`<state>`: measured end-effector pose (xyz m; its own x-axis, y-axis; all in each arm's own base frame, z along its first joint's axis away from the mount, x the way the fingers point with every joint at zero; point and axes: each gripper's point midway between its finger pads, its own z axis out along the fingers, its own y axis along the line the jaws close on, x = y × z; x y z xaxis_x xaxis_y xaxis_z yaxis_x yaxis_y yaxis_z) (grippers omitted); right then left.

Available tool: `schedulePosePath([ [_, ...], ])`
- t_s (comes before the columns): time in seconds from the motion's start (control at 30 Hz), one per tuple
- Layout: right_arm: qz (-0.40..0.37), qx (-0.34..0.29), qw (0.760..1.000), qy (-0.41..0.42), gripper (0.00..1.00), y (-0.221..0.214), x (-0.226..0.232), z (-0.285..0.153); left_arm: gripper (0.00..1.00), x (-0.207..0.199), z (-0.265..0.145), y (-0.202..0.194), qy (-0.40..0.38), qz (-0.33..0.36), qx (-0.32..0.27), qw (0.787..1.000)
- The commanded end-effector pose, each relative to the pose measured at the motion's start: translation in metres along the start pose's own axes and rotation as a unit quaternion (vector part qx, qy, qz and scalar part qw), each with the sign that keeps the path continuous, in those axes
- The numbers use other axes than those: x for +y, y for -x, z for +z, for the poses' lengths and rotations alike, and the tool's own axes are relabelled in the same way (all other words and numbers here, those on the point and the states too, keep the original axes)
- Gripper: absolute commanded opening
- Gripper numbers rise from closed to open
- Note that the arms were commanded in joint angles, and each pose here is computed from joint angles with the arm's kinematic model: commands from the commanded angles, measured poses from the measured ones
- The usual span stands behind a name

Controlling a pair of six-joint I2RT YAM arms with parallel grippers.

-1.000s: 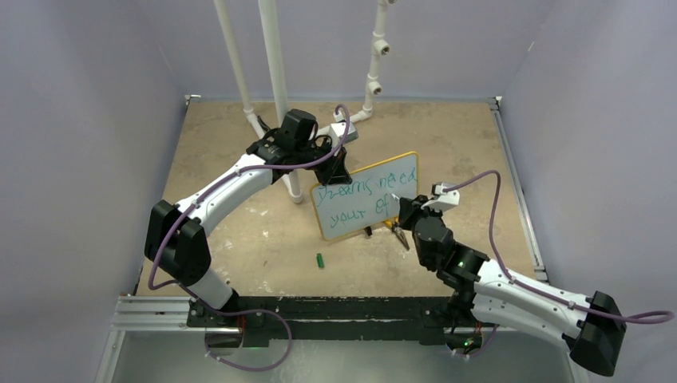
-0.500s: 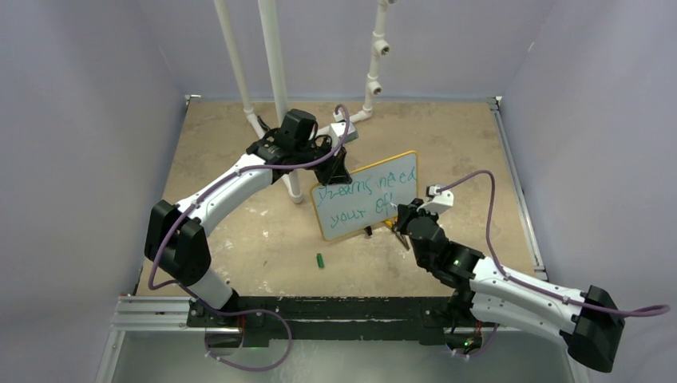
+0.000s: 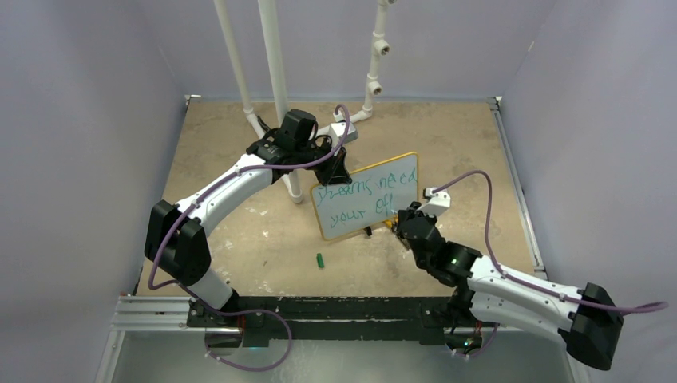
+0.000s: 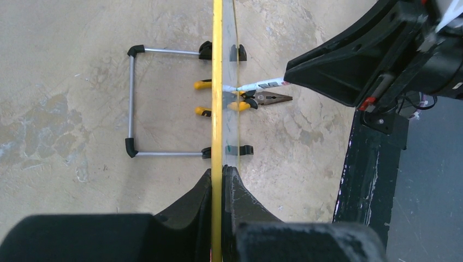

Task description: Write a sentence on the whiteboard

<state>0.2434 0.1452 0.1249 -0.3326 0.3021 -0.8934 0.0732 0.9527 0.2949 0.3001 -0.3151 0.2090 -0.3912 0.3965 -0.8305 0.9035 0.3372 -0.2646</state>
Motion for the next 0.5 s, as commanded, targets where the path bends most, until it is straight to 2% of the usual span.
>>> schedulePosePath([
  [0.0, 0.054, -0.038, 0.997, 0.044, 0.0, 0.034, 0.017, -0.012, 0.0, 0.008, -0.009, 0.001, 0.016, 0.015, -0.007, 1.0],
  [0.47, 0.062, -0.056, 0.995, 0.053, 0.0, 0.043, 0.025, -0.009, 0.0, 0.009, -0.009, 0.001, 0.017, 0.015, -0.006, 1.0],
])
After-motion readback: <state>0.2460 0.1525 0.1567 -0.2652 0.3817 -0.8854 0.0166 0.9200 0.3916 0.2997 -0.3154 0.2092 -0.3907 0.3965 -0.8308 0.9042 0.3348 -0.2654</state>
